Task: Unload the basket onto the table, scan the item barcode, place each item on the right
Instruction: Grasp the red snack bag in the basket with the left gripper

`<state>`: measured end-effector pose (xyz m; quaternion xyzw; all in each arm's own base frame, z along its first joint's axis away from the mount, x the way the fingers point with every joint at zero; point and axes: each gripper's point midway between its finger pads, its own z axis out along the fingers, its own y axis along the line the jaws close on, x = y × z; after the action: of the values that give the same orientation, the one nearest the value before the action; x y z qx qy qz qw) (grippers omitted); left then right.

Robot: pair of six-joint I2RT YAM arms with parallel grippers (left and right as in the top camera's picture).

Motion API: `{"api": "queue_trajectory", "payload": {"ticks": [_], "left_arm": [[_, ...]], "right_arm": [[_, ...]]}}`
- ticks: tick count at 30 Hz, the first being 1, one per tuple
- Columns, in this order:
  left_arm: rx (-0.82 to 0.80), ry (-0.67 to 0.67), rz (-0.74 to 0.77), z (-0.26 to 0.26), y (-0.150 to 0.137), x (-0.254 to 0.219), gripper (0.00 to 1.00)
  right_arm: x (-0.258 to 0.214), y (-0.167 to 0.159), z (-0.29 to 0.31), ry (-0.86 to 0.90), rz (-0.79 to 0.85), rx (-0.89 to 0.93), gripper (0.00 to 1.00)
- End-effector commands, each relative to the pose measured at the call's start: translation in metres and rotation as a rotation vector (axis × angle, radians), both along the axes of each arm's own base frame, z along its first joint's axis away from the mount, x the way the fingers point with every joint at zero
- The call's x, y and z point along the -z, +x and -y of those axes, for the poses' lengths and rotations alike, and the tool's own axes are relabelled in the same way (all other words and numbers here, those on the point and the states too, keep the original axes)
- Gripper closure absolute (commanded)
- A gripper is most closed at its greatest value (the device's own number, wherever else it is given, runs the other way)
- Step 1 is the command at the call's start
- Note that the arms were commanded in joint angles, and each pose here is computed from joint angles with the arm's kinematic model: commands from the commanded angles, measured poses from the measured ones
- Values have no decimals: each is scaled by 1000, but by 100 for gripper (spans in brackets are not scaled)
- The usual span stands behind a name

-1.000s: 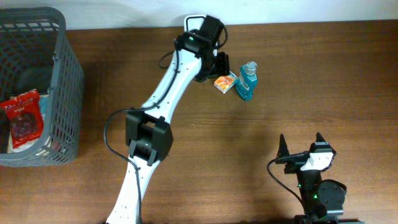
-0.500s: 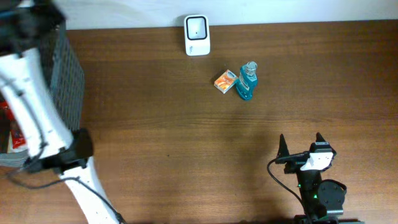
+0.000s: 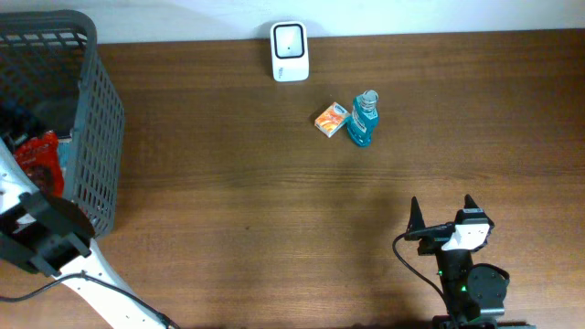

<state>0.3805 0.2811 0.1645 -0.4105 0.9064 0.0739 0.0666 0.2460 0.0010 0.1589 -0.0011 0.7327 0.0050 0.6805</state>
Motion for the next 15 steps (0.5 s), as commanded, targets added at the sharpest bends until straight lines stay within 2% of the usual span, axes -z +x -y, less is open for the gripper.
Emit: {"api": "queue_trajectory", "payload": {"ticks": [1, 4, 6, 9, 12, 14, 15], "left_arm": [[65, -50, -109, 6, -13, 39, 32], [134, -65, -168, 6, -19, 69, 30], [126, 11, -254, -7, -32, 80, 26], [116, 86, -305, -22, -39, 86, 27], [109, 96, -290, -26, -37, 91, 51], [106, 111, -270, -29, -32, 91, 79], [106, 112, -269, -29, -32, 91, 88]], "right_arm": [[3, 0, 0, 10, -4, 3, 2], [3, 0, 0, 10, -4, 3, 1], [3, 0, 0, 10, -4, 3, 1], [3, 0, 0, 10, -4, 3, 1], [3, 0, 0, 10, -4, 3, 1], [3, 0, 0, 10, -4, 3, 2], [3, 0, 0, 10, -4, 3, 1]]}}
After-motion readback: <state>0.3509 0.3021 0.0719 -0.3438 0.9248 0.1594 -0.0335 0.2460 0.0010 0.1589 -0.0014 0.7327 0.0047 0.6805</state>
